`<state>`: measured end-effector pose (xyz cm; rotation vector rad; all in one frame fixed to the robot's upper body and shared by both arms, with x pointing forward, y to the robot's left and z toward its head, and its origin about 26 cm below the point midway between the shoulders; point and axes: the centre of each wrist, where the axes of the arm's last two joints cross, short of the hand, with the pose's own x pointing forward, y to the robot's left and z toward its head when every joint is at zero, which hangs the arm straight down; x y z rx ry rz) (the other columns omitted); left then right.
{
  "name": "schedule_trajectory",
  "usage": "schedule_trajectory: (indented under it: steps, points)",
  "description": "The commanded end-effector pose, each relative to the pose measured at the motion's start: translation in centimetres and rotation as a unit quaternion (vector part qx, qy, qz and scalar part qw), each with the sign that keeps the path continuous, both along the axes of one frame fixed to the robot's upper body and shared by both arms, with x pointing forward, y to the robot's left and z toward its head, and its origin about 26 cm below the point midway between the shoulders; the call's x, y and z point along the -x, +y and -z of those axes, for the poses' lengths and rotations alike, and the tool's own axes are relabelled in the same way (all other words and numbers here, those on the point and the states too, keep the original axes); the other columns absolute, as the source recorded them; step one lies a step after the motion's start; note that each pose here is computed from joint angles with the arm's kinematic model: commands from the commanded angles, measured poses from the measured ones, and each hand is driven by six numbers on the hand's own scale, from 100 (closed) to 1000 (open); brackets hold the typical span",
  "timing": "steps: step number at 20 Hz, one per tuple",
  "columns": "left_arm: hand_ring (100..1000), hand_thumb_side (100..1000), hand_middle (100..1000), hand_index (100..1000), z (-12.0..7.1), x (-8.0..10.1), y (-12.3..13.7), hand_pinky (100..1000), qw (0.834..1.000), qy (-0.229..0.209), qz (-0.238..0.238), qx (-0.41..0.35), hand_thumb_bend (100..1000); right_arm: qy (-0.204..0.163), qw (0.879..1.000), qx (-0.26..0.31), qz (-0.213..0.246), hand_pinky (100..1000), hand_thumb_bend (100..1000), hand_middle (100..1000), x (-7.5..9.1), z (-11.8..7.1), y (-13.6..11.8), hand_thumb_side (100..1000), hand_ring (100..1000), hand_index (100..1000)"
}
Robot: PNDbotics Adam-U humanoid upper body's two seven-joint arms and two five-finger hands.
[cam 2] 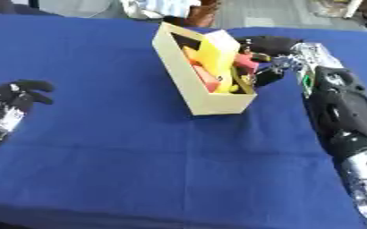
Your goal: Pick up objects on the table and place them in the box.
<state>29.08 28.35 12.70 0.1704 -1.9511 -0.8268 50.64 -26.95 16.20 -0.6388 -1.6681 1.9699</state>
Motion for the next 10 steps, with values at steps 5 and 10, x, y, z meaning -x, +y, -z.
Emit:
schedule_trajectory:
  steps: [5, 10]
  points:
    - [713, 815, 748, 844, -0.45, 0.04, 0.34, 847, 1.000, -0.008, -0.004, -0.003, 100, -0.018, 0.998, -0.057, 0.010, 884, 100, 991, -0.23, -2.60, -1.75, 203, 962, 1000]
    - [713, 814, 748, 844, -0.43, 0.05, 0.37, 848, 1.000, -0.008, -0.004, -0.003, 100, -0.014, 0.995, -0.092, 0.019, 878, 100, 987, -0.20, -3.26, -2.19, 208, 955, 1000]
